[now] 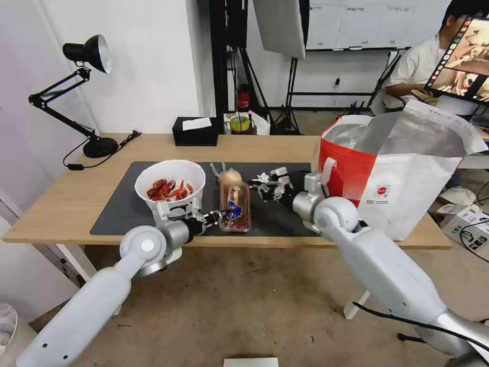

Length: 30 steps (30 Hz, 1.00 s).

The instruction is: Pick up the trash from the table and place it into the takeout bag.

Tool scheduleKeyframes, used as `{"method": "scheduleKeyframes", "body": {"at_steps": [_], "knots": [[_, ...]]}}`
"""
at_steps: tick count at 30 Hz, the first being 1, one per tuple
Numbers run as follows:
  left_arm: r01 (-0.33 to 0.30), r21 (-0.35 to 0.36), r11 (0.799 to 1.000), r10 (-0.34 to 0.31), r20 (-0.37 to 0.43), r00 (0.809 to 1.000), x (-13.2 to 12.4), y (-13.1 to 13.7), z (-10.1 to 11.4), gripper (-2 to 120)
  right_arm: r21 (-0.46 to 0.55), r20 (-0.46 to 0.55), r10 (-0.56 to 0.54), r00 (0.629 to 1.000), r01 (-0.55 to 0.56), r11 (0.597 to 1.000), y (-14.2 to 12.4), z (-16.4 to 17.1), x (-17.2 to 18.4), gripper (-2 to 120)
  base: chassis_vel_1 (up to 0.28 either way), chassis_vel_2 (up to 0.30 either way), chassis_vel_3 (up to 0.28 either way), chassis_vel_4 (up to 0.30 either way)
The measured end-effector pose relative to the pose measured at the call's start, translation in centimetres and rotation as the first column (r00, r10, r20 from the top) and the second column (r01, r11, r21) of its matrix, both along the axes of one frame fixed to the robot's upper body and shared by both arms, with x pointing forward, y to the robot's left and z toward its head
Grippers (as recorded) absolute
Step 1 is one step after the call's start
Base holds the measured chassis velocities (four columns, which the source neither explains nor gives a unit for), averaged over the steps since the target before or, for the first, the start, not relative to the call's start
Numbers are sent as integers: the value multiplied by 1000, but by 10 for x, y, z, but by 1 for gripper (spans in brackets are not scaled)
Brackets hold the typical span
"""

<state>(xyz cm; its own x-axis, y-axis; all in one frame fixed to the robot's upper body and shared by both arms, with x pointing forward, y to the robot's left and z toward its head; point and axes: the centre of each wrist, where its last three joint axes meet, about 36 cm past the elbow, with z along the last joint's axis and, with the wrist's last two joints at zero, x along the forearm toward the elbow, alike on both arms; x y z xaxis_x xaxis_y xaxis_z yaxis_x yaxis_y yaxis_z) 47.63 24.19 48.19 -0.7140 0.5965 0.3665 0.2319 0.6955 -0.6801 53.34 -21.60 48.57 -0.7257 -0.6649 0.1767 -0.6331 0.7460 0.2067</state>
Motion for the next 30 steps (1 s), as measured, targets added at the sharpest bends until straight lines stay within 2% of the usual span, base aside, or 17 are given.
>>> {"method": "scheduleKeyframes", "body": {"at_steps": [3, 4, 6, 8, 11, 13, 15, 17, 19, 20, 22, 24, 25, 27, 30], "knots": [[-9, -14, 1000, 9, 26, 1000, -5, 3, 13, 0, 29, 93, -55, 994, 52, 998, -17, -7, -45, 0, 0, 0, 0, 0], [-9, -14, 1000, 9, 26, 1000, -5, 3, 13, 0, 29, 93, -55, 994, 52, 998, -17, -7, -45, 0, 0, 0, 0, 0], [-13, -23, 1000, 13, 39, 999, -7, 5, 19, 0, 43, 143, -93, 985, 88, 995, -20, -12, -72, 0, 0, 0, 0, 0], [-15, -24, 1000, 16, 43, 999, -8, 6, 22, 0, 50, 155, -109, 982, 103, 993, -20, -15, -81, 0, 0, 0, 0, 0], [-23, -30, 999, 25, 61, 998, -9, 8, 31, 0, 86, 205, -195, 959, 181, 980, -19, -31, -125, 0, 0, 0, 0, 0], [-24, -31, 999, 26, 65, 998, -9, 8, 33, 0, 89, 211, -208, 955, 193, 977, -20, -34, -133, 0, 0, 0, 0, 0], [-22, -40, 999, 26, 100, 995, -7, 9, 47, 0, 76, 252, -250, 935, 239, 968, -25, -35, -164, 0, 0, 0, 0, 0], [-22, -42, 999, 26, 106, 994, -7, 10, 49, 0, 70, 262, -256, 931, 246, 967, -26, -34, -168, 0, 0, 0, 0, 0], [-14, -55, 998, 22, 134, 991, -4, 8, 61, 0, 49, 284, -270, 920, 268, 962, -35, -32, -187, 11, 0, 0, 0, 0], [-14, -55, 998, 22, 134, 991, -4, 8, 61, 0, 49, 284, -270, 920, 268, 962, -35, -32, -187, 11, 0, 0, 0, 0], [1, -79, 997, 13, 174, 985, 1, 4, 81, 0, 39, 279, -294, 914, 295, 955, -46, -37, -211, 23, 0, 0, 0, 0], [3, -81, 997, 12, 180, 984, 2, 3, 85, 0, 38, 276, -298, 914, 300, 953, -47, -39, -215, 25, 0, 0, 0, 0], [13, -86, 996, 5, 199, 980, 7, 1, 95, 0, 37, 264, -313, 912, 315, 948, -50, -49, -228, 33, 0, 0, 0, 0], [19, -87, 996, 0, 209, 978, 11, -2, 102, 0, 41, 255, -321, 912, 321, 946, -51, -57, -235, 36, 0, 0, 0, 0], [54, -77, 996, -34, 244, 969, 23, -12, 125, 0, 52, 244, -341, 908, 339, 939, -52, -73, -247, 51, 0, 0, 0, 0]]}}
